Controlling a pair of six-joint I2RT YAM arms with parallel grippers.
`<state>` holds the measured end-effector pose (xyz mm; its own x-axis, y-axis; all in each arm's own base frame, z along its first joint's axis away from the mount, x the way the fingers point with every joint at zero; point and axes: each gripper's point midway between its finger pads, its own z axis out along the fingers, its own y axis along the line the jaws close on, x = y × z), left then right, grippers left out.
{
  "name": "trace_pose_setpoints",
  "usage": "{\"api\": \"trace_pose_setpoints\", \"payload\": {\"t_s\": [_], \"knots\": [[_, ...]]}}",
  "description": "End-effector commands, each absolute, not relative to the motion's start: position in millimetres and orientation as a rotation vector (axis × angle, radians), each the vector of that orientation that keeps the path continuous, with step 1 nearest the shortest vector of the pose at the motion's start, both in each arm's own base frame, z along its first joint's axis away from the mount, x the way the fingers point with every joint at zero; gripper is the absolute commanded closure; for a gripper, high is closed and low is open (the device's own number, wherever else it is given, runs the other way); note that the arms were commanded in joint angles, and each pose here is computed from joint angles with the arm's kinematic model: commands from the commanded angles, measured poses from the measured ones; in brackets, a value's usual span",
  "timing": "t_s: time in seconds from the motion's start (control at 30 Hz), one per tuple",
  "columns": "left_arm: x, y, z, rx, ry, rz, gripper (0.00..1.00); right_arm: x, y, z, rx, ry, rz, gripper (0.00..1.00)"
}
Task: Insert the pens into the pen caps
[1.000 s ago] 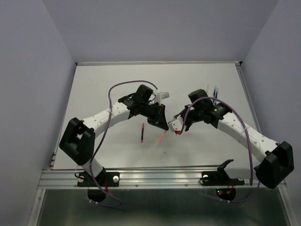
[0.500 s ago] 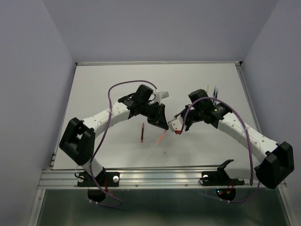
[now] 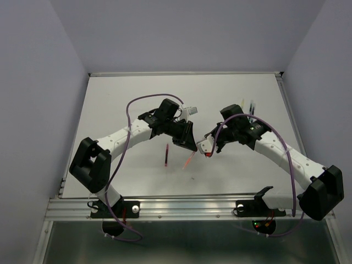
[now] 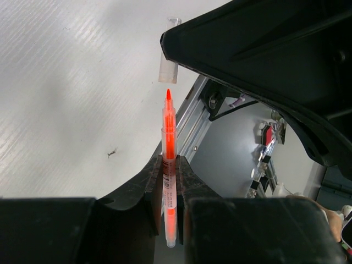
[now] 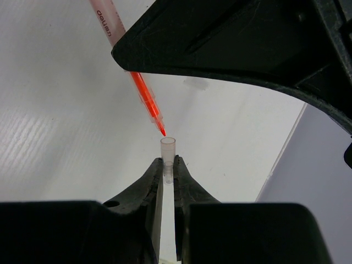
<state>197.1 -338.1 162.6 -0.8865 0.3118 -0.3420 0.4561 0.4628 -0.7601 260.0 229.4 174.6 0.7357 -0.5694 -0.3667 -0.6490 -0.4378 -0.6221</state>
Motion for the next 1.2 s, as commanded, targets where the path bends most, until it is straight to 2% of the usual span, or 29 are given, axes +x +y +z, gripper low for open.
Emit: {"api": "trace_pose_setpoints", "payload": {"t_s": [0.0,0.83,1.17], "knots": [[198.0,-342.4,183.8,0.727,2.455,-1.437,1.00,254.7,234.7,185.2,-2.136,0.860,0.137,0.98],[198.2,-352.9,174.8,0.765,2.482,-1.501,1.00,229.4,240.0,186.0,-2.187,0.712,0.239,0.98],[200.2,-356.6,176.2,0.745,2.501,-1.507,1.00,221.0,229.9,167.7,-2.306,0.728,0.295,0.99]]}}
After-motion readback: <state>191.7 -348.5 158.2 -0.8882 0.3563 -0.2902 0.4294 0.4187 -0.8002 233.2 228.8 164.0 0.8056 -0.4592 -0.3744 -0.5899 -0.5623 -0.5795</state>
